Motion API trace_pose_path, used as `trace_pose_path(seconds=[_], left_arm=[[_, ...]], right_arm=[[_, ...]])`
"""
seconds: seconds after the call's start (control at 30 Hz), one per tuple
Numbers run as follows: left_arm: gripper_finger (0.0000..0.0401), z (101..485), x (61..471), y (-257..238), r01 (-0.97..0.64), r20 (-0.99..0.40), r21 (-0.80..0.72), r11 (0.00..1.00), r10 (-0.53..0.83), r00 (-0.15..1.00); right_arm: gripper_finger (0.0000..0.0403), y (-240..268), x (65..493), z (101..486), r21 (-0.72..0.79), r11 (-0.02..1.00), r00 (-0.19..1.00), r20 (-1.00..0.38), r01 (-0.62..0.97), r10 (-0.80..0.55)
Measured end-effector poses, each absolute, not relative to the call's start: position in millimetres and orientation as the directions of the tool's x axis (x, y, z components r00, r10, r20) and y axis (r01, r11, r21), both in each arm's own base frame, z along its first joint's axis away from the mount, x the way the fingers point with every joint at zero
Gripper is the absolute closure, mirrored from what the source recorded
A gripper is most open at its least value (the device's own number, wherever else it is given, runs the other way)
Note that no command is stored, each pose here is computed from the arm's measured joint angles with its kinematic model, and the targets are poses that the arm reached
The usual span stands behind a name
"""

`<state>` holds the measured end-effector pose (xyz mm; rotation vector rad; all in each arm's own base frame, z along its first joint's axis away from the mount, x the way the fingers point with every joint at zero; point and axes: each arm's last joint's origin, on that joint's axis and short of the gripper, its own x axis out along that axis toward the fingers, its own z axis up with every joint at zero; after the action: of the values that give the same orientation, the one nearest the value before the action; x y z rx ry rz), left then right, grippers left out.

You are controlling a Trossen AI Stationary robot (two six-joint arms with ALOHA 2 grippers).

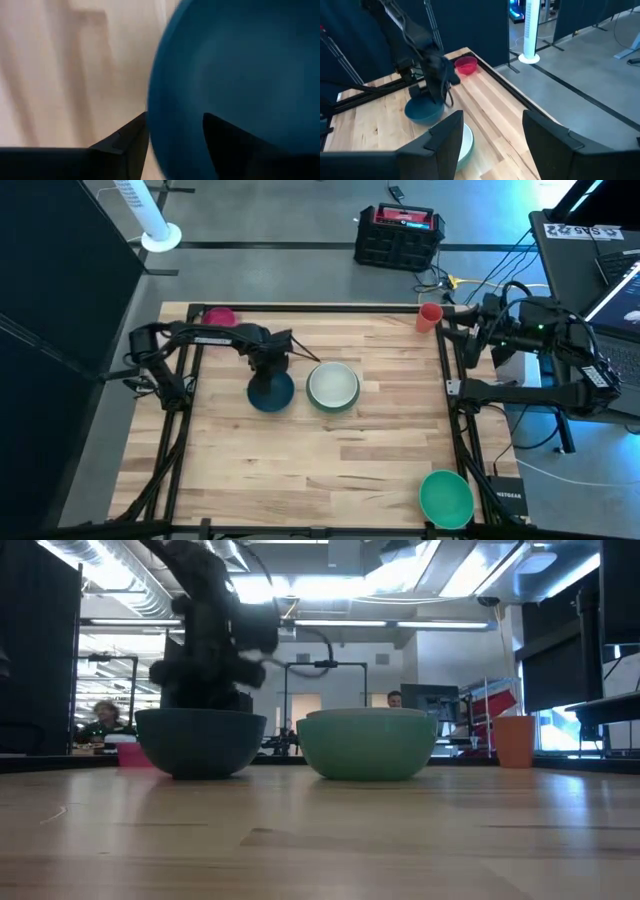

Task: Nest bowls inside each other
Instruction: Stack the blue on top of the light green bowl

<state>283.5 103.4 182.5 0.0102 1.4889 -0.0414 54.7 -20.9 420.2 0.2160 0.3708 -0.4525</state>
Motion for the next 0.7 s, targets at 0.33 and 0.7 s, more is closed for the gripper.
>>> trace_pose_path(seconds=[0.33,0.7], left_arm=[[0.0386,247,310,104,-0.017,-0.989,-0.033,0.999,-0.030,0.147],[0.0401,304,384,120,-0.122,-0.947,-0.022,0.992,0.019,0.322]], right_arm=[[0.0210,-21,48,408,0.051,0.845,0.743,-0.506,0.533,-0.438],[0.0210,-16,31,348,0.056,0.836,0.705,-0.569,0.546,-0.422]])
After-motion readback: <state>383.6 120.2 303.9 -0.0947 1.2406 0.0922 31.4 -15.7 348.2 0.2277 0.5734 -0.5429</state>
